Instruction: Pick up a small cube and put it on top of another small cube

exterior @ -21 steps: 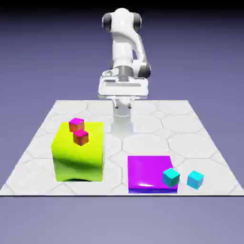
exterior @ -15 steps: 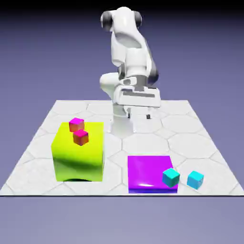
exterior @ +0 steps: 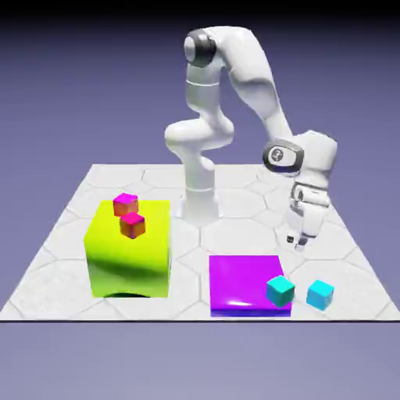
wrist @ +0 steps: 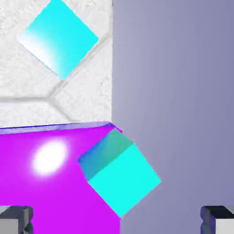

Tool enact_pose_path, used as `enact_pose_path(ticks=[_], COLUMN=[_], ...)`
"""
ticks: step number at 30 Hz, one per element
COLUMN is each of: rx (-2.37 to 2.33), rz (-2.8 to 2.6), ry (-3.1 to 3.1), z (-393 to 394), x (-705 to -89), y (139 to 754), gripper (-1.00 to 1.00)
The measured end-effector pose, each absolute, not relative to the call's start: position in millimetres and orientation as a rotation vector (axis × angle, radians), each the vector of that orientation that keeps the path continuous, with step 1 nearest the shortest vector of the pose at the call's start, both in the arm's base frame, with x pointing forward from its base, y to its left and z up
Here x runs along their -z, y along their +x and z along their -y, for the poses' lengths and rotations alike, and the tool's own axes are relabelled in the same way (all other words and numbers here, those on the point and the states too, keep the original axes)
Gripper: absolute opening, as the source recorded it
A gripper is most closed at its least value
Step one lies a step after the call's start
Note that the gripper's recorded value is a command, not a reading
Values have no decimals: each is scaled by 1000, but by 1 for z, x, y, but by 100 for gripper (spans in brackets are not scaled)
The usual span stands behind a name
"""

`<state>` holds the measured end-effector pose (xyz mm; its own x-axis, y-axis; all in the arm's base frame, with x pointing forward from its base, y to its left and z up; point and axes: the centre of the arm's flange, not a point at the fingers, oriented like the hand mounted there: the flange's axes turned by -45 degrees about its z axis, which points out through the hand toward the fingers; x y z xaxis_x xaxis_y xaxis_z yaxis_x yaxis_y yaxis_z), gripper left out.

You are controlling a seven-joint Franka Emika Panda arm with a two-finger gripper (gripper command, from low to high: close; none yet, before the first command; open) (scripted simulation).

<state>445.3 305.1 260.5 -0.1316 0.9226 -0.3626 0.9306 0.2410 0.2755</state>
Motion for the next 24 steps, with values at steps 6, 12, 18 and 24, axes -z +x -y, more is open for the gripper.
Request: enact_pose_path(ticks=[6, 12, 18, 24], rx=[250, 334, 336, 444], rz=[-2245, -2273, -2274, -1920], ry=[1131, 873, 875, 1410], z=[-375, -394, -396, -288], x=[-192, -129, -134, -230], y=[421, 421, 418, 491], gripper=[0, 0, -100, -100])
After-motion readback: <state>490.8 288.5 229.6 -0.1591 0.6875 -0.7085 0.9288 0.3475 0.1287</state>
